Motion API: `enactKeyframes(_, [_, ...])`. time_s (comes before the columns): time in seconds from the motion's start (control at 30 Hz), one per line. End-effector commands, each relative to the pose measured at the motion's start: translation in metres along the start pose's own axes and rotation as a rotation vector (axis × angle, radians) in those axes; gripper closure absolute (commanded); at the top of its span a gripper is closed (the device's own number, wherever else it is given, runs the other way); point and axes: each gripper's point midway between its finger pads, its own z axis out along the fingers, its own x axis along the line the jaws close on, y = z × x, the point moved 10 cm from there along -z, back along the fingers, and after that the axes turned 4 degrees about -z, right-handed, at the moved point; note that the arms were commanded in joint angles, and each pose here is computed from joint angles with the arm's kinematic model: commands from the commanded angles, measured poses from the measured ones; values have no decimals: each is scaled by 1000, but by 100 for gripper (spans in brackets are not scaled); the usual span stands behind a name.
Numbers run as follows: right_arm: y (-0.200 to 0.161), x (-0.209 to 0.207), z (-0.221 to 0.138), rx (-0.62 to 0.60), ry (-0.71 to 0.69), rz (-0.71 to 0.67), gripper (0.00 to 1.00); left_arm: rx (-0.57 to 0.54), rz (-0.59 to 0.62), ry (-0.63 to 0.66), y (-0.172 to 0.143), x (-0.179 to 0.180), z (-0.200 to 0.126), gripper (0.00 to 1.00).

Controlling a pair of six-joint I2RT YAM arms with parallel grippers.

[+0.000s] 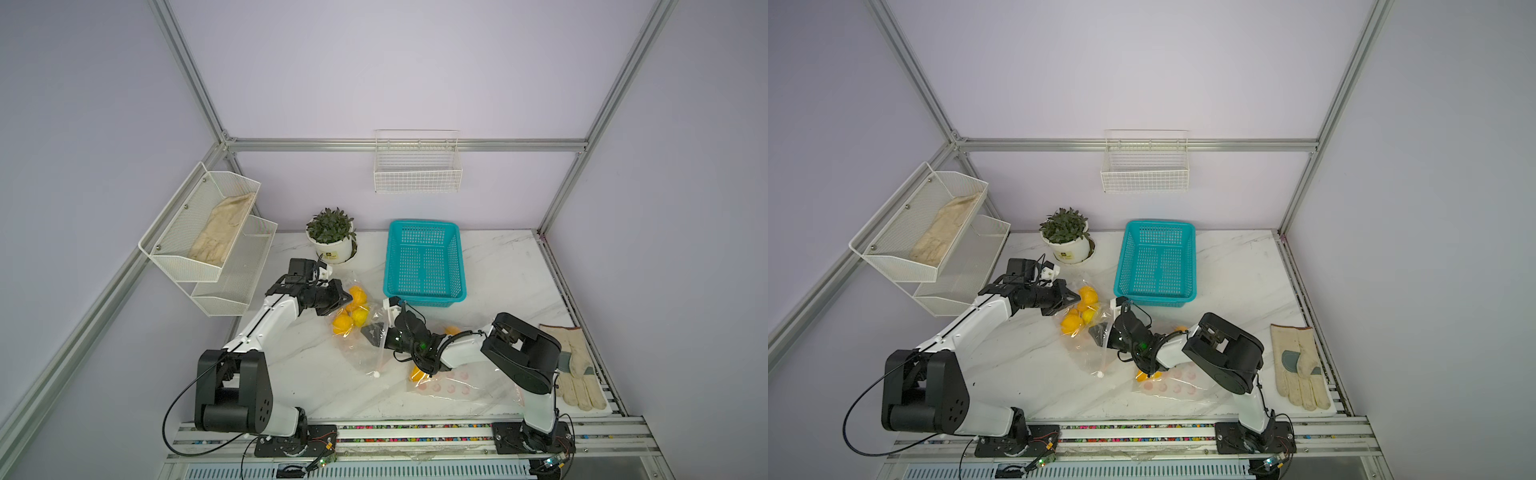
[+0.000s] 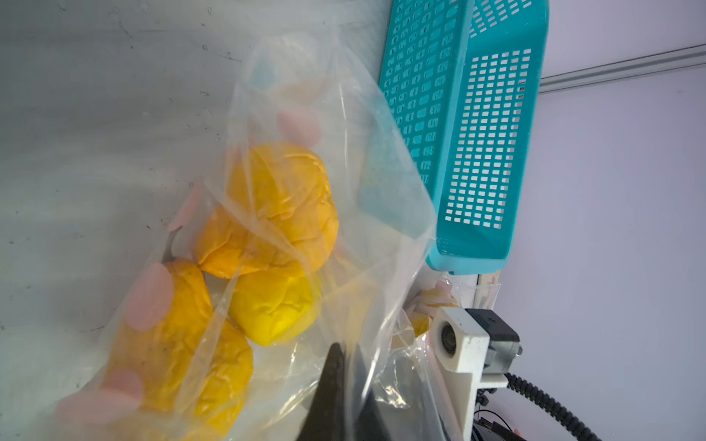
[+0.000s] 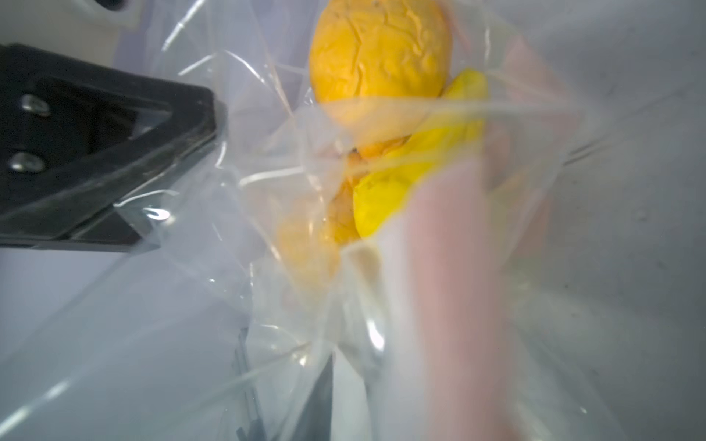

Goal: Open the zip-top bag and take out the pear
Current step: Adjust the zipper food storage bag at the center of the board.

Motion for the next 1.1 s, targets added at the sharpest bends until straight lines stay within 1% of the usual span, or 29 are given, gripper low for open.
enactKeyframes(0.0, [5,1,5,-49,-69,5,79,0,-2,-57,-10,-3,-5,100])
enactKeyframes(0.1, [6,-1,10,-82,-109,-28,76,43,-22,-60,-16,1,3,100])
enactKeyframes(0.2, [8,-8,18,-110,-208,-70,67,86,-4,-67,-23,0,9,100])
enactKeyframes(0.23, [9,-9,19,-125,-230,-90,63,88,1,-50,-24,2,9,100])
enactKeyframes(0.27, [10,-10,20,-135,-240,-105,61,85,8,-15,-24,4,8,99])
enactKeyframes(0.3, [11,-10,21,-140,-243,-118,59,73,26,24,-23,5,6,95])
enactKeyframes(0.37, [12,-10,23,-143,-256,-141,55,53,56,176,-17,14,7,75])
enactKeyframes(0.43, [12,-11,23,-140,-265,-145,52,17,106,274,-9,18,7,63])
enactKeyframes(0.5, [11,-9,24,-129,-251,-148,51,16,134,329,1,19,11,58])
enactKeyframes(0.67, [9,-7,29,-89,-230,-154,49,56,153,414,21,26,33,52])
enactKeyframes(0.87, [10,-6,32,-61,-243,-165,46,113,150,509,26,45,53,48])
enactKeyframes(0.93, [10,-7,31,-62,-254,-166,44,140,151,523,27,49,61,49])
enactKeyframes(1.07, [10,-11,28,-75,-288,-174,38,214,167,506,24,56,78,49])
